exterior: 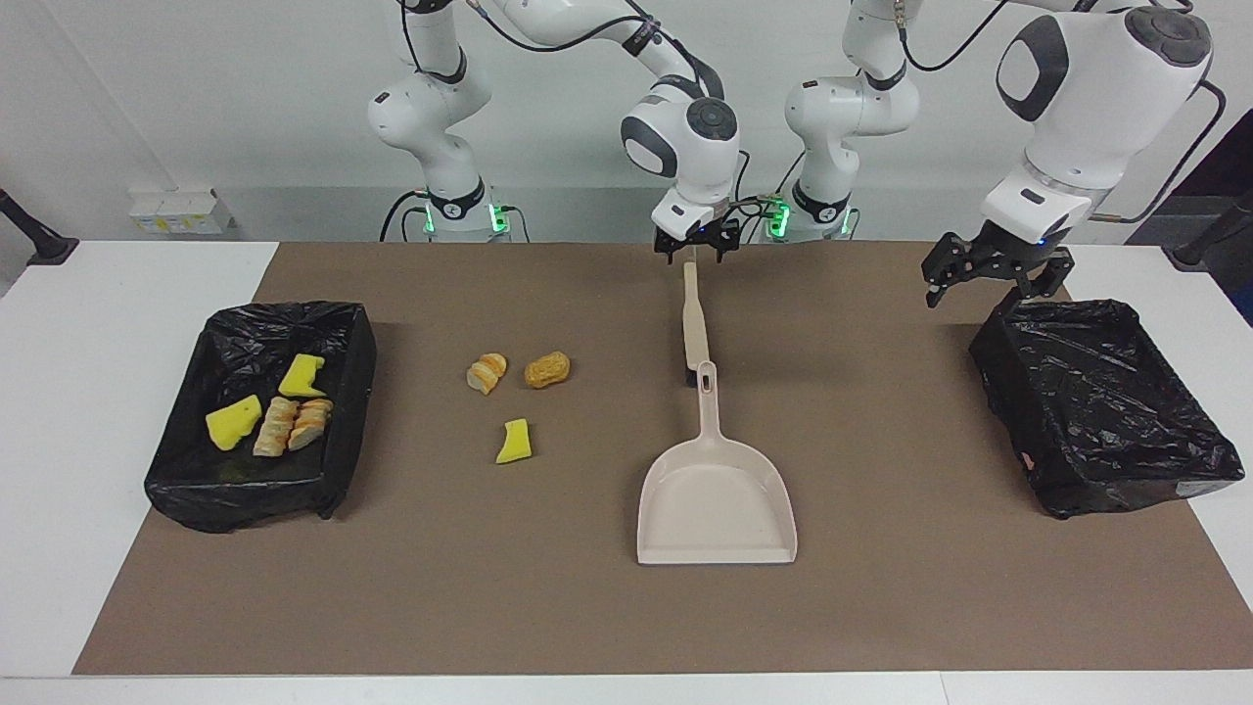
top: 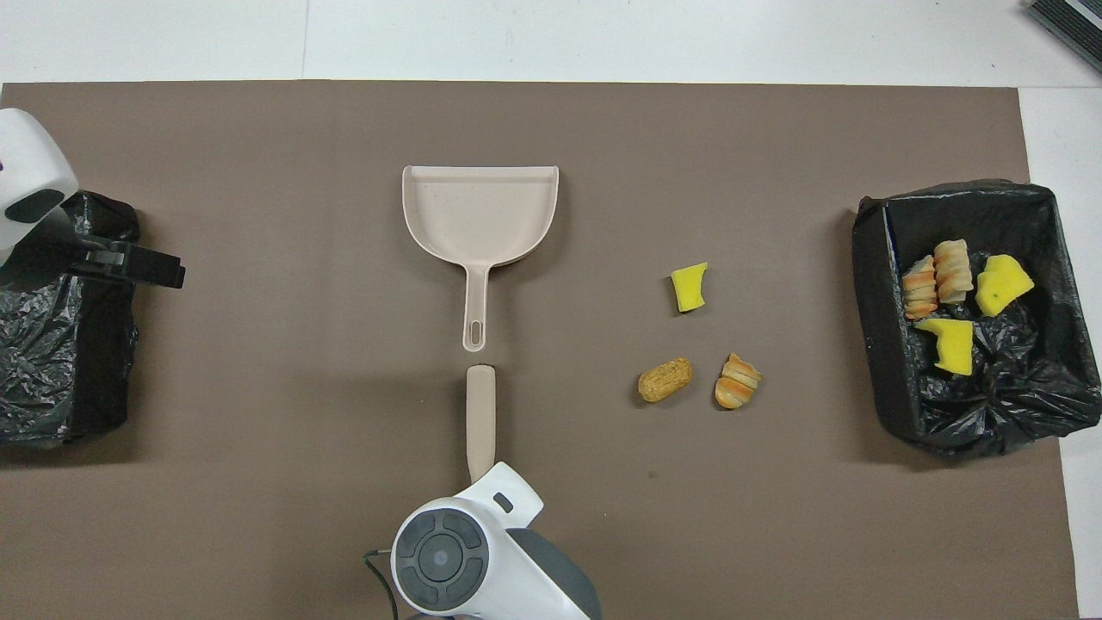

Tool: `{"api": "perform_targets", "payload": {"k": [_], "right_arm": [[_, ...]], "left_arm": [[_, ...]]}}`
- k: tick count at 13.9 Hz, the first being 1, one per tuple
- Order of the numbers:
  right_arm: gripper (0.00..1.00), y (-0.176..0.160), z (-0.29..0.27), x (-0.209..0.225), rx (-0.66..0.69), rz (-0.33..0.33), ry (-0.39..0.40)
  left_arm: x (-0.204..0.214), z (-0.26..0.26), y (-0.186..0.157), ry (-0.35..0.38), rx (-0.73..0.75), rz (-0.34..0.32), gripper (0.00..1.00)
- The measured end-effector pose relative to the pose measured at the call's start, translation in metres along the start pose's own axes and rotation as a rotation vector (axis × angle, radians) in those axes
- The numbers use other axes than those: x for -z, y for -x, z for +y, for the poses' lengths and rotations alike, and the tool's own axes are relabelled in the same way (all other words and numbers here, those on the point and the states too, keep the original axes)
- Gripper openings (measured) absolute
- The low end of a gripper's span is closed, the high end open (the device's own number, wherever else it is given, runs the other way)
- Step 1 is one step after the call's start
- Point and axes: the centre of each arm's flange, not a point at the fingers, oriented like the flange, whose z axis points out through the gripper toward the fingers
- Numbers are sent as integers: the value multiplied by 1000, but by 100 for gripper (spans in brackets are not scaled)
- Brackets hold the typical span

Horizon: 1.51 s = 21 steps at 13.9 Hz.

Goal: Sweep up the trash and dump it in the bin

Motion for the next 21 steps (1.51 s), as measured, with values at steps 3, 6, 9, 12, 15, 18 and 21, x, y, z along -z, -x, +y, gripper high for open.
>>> {"api": "perform_targets", "payload": {"k": [3, 6, 9, 12, 15, 18, 21], "right_arm": [[68, 0, 3, -4, -4, -5, 8], [33, -1, 4, -4, -6, -3, 6], [26, -2, 3, -3, -29, 2, -1], [26, -5, 3, 2, -77, 11, -13], [26, -11, 17, 31, -187, 13, -13], [26, -17, 57, 75, -257, -15, 31], [26, -24, 103, 83, -379, -71, 112]], "left_arm": [[-3, 1, 1, -3, -3, -14, 100], [-6, -1, 3, -27, -7, -34, 100], [-6, -2, 3, -29, -8, -35, 100], [-6, -2, 3, -29, -8, -34, 100], [-6, -2, 3, -30, -8, -33, 100], [-3, 1, -1, -32, -13, -2, 100], [-1, 7, -5, -35, -15, 29, 100]]}}
